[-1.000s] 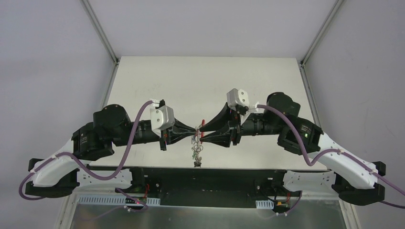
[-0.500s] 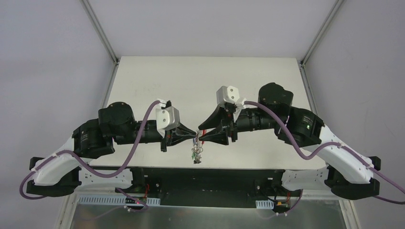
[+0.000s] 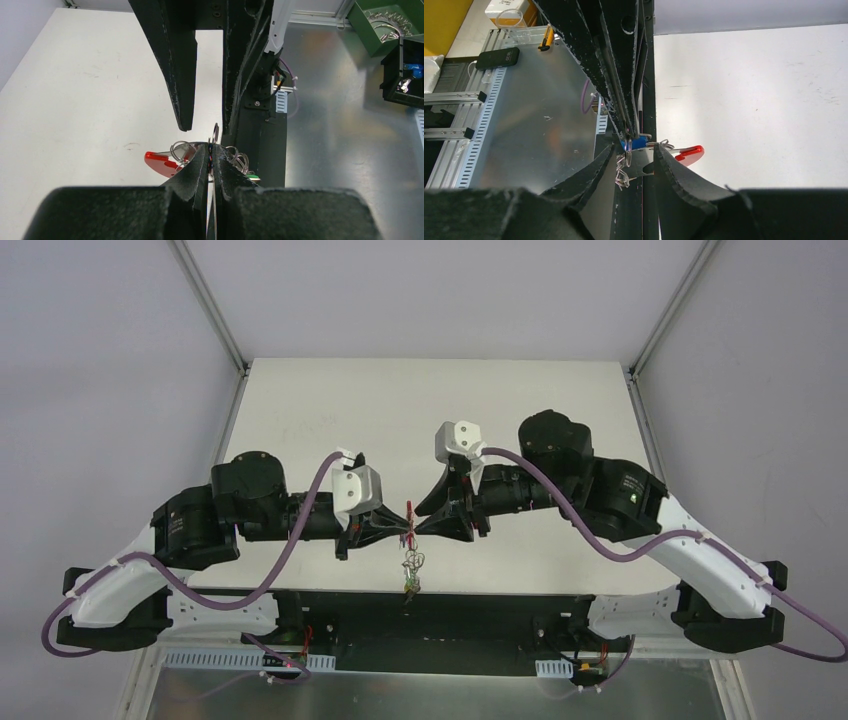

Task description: Put the keys on the keyring

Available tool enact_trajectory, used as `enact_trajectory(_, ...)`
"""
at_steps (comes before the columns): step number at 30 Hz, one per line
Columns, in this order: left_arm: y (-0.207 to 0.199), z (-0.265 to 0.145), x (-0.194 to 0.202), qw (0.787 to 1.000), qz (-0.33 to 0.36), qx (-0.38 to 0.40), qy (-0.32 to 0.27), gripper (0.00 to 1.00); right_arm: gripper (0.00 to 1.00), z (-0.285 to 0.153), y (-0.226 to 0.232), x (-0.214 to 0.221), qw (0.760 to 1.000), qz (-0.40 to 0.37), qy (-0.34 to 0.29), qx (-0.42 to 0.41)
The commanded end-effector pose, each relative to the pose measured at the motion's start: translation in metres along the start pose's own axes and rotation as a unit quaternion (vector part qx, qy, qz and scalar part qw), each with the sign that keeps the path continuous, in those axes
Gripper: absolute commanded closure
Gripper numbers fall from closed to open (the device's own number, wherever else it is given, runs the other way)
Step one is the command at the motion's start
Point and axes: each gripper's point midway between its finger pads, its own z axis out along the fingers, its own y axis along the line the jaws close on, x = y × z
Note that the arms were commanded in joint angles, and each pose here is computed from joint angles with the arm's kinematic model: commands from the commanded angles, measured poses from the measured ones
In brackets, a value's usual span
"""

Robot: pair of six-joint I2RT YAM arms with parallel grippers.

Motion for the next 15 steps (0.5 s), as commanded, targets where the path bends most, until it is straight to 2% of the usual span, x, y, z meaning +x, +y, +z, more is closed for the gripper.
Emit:
enact_trajectory(1,-0.004,-0.008,-0.024,0.999,0.011,0.012,-0.036,1.0,0.68,-0.006,0.001,-0.015,1.0,-0.014,-0.014,0.004)
enact_trajectory(12,-0.006,-0.008,-0.023,0.999,0.012,0.016,-0.035,1.0,0.69,0.002,-0.002,-0.01,1.0,-0.006,0.001,0.001)
enact_trajectory(15,-0.006,-0.009,-0.023,0.999,0.013,0.016,-0.035,1.0,0.77,0.004,-0.001,-0.008,1.0,-0.004,0.008,-0.003)
